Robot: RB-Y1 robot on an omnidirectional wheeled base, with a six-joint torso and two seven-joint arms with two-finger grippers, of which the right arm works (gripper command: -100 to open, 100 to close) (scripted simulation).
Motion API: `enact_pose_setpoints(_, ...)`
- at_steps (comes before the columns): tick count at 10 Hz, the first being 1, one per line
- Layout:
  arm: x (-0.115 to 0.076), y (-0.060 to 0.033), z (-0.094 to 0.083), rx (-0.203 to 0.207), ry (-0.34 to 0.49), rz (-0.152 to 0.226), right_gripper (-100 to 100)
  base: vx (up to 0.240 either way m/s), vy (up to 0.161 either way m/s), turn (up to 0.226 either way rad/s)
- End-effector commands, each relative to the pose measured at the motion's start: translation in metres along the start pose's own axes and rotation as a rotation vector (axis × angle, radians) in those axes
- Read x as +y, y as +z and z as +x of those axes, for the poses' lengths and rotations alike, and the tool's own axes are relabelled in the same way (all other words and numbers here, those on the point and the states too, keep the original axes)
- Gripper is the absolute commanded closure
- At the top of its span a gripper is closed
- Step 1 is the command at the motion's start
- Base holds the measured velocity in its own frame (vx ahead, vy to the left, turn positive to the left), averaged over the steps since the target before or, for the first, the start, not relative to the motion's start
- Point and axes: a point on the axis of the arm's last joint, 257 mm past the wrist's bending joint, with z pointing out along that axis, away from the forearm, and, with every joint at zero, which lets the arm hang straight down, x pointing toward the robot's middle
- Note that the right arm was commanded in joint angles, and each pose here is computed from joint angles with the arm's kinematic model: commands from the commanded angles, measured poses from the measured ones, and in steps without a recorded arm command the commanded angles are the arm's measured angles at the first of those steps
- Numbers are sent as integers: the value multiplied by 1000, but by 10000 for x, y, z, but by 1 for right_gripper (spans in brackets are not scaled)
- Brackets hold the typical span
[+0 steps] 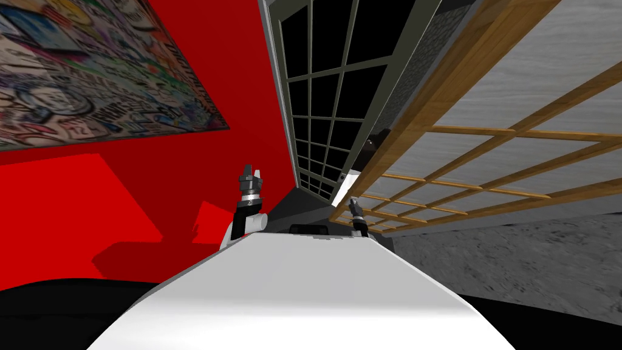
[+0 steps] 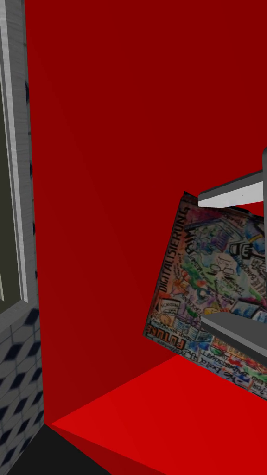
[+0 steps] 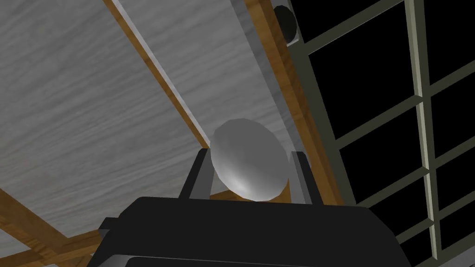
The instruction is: Pull the door open
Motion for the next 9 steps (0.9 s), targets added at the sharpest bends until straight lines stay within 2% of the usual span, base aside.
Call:
enact_pose_setpoints(1,22,12,-17,-9,64,-2,100,-49,-15,71)
enact_pose_setpoints(3,15,14,-31,-15,105,1,100,-39,-16,57)
enact_pose_setpoints(9,-21,19,-96,-41,307,13,100,-36,-16,64)
